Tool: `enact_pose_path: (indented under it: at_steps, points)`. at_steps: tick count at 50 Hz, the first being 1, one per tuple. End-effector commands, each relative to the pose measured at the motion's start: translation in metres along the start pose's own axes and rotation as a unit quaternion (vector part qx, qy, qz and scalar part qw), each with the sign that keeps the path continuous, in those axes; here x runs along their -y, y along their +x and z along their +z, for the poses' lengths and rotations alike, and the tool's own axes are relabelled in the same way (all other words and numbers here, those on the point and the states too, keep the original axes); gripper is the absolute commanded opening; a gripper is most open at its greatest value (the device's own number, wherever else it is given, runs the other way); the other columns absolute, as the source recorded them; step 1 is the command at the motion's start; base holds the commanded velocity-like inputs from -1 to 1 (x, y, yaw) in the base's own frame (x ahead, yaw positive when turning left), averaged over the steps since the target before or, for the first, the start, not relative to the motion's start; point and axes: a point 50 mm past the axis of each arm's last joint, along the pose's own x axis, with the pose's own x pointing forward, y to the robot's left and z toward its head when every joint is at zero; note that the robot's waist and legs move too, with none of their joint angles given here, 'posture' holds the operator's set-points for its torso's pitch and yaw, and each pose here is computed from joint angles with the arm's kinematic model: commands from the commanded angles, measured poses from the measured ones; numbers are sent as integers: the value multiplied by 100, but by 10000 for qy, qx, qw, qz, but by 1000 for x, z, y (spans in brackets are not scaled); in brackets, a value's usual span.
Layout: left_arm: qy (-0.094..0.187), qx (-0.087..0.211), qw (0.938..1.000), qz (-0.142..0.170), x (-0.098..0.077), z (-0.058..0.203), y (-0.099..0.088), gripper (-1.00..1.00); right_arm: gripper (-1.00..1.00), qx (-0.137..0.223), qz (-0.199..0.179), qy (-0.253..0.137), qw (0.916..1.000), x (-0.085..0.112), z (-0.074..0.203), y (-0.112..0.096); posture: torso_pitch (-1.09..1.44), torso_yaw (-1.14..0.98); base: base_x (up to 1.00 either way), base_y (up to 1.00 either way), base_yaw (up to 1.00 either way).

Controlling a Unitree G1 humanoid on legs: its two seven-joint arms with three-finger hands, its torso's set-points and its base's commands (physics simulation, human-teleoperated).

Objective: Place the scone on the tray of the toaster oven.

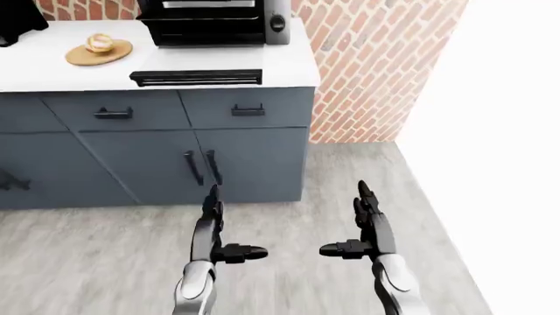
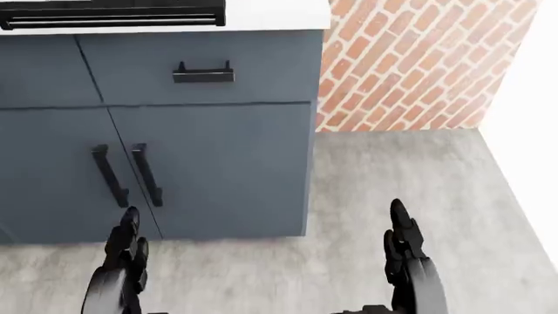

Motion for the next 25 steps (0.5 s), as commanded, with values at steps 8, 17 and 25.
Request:
enact_pose_path:
  at_steps: [8, 17, 25]
  points:
    - [49, 968, 9953, 25, -4, 53, -5, 100, 100, 1224, -12, -176, 9923, 1, 63, -12, 0, 0, 0, 0, 0]
    - [194, 1145, 9932, 57, -5, 74, -10, 100, 100, 1429, -18, -237, 9894, 1, 79, -20, 0, 0, 0, 41, 0]
    - [327, 1369, 9899, 178, -11, 96, -20, 100, 100, 1605, -4, -230, 9868, 1, 95, -26, 0, 0, 0, 48, 0]
